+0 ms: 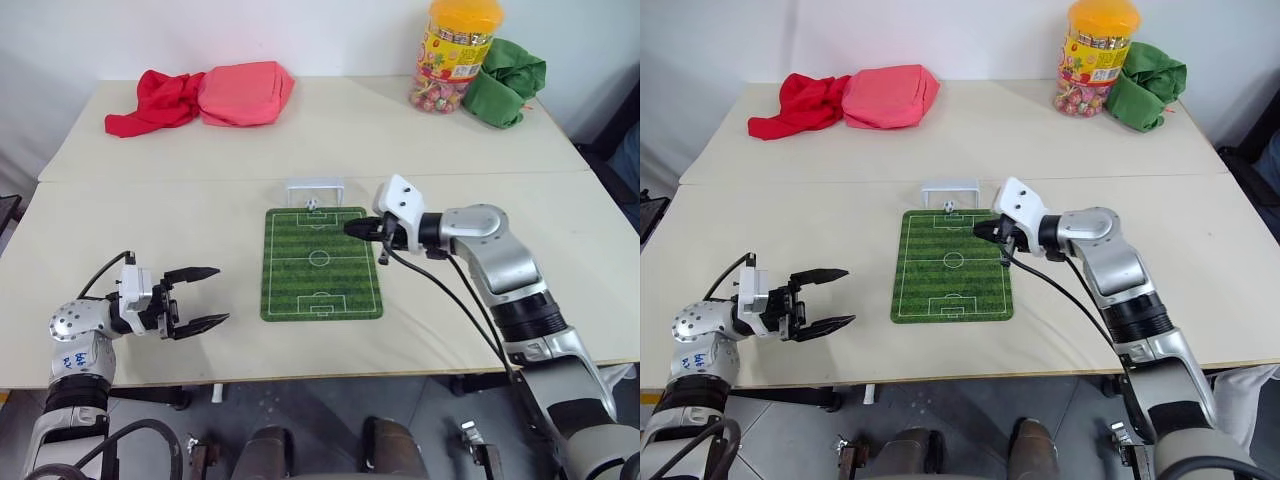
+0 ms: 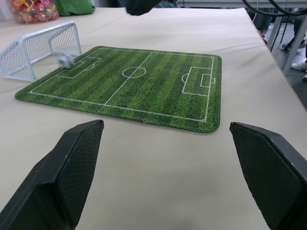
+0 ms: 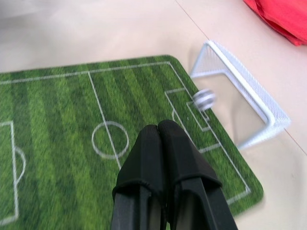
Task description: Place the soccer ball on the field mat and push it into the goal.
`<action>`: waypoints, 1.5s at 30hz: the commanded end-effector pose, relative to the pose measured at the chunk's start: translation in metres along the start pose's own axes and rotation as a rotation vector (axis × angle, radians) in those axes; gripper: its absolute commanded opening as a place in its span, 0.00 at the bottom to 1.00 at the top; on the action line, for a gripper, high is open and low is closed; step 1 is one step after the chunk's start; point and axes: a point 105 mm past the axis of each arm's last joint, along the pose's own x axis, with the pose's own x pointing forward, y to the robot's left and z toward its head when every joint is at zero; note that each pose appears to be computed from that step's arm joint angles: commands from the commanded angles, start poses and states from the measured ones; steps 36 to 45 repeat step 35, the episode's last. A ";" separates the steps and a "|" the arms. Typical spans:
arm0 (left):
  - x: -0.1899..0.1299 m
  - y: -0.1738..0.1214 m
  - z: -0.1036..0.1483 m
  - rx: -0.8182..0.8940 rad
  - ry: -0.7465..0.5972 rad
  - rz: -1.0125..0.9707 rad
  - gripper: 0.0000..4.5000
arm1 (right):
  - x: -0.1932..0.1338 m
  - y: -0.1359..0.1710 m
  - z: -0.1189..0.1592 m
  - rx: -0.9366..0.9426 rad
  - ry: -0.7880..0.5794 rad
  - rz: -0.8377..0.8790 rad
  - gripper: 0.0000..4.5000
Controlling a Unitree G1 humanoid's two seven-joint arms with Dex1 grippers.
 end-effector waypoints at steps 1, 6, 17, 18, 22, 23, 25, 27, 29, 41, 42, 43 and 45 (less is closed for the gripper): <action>-0.006 0.007 0.003 -0.032 0.012 0.021 1.00 | -0.029 -0.009 0.008 -0.020 -0.029 -0.014 0.03; -0.010 0.023 0.004 -0.031 0.042 0.139 1.00 | -0.071 -0.014 -0.020 0.013 0.033 0.022 0.16; -0.053 0.039 0.004 -0.043 0.174 0.299 1.00 | -0.141 -0.026 -0.080 0.112 0.049 -0.012 0.99; -0.058 0.039 0.005 -0.042 0.177 0.309 1.00 | -0.144 -0.028 -0.083 0.115 0.047 -0.028 0.99; -0.076 0.042 0.010 -0.036 0.177 0.372 1.00 | -0.155 -0.038 -0.087 0.123 0.014 -0.116 0.99; -0.081 0.044 0.013 -0.032 0.171 0.400 1.00 | -0.157 -0.041 -0.087 0.124 0.003 -0.144 0.99; -0.086 0.046 0.015 -0.027 0.161 0.436 1.00 | -0.161 -0.044 -0.087 0.122 -0.006 -0.173 0.99; -0.091 0.046 0.017 -0.025 0.155 0.462 1.00 | -0.163 -0.045 -0.088 0.124 -0.011 -0.191 0.99; -0.097 0.047 0.020 -0.026 0.132 0.507 1.00 | -0.167 -0.046 -0.091 0.138 -0.016 -0.220 0.99; -0.102 0.047 0.025 -0.023 0.107 0.538 1.00 | -0.165 -0.048 -0.094 0.143 -0.011 -0.254 0.99; -0.102 0.047 0.025 -0.023 0.107 0.538 1.00 | -0.165 -0.048 -0.094 0.143 -0.011 -0.254 0.99; -0.102 0.047 0.025 -0.023 0.107 0.538 1.00 | -0.165 -0.048 -0.094 0.143 -0.011 -0.254 0.99; -0.102 0.047 0.025 -0.023 0.107 0.538 1.00 | -0.165 -0.048 -0.094 0.143 -0.011 -0.254 0.99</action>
